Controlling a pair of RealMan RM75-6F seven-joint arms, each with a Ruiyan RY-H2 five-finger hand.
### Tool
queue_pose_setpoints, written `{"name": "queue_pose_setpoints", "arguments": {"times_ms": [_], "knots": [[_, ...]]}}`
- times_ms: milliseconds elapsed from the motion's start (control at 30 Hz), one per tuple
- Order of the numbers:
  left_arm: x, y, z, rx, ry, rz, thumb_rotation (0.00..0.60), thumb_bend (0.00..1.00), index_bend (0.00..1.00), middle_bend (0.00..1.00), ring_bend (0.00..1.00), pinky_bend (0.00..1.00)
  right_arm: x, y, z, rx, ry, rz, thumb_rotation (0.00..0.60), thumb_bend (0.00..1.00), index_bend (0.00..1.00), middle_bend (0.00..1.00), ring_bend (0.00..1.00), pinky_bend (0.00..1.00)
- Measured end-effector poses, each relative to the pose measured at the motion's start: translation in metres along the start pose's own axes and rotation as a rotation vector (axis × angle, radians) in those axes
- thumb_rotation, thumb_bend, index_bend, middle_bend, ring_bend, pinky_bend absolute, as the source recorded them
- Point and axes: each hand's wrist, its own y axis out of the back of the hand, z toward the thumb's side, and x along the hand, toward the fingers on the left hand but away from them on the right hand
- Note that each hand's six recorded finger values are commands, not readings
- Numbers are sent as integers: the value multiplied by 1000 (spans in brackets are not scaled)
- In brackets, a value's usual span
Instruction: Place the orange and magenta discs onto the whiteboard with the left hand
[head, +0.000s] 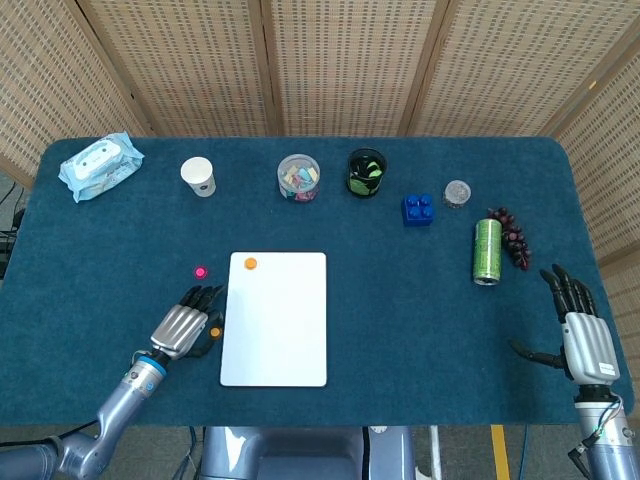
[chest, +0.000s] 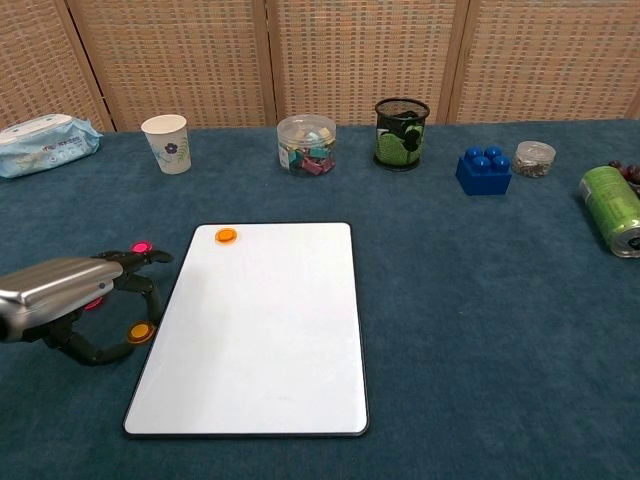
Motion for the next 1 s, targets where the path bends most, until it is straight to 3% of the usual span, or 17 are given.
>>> {"name": "queue_pose_setpoints", "arguments": {"times_ms": [267,500,700,1000], "knots": [[2,15,-1,-7,1,37,600,344,529,0,0,0,0,0,0,-1,-1,1,600,131,0,0,0,0],[20,43,3,12,12,74,600,340,528,0,0,0,0,0,0,-4,-3,5,600,131,0,0,0,0],[53,72,14,23,22,106,600,337,529,0,0,0,0,0,0,-6,-4,6,600,131,0,0,0,0],[108,88,40,22,6,99,600,334,529,0,0,0,-1,-1,-1,-12,-11,14,600,131,0,0,0,0]]}}
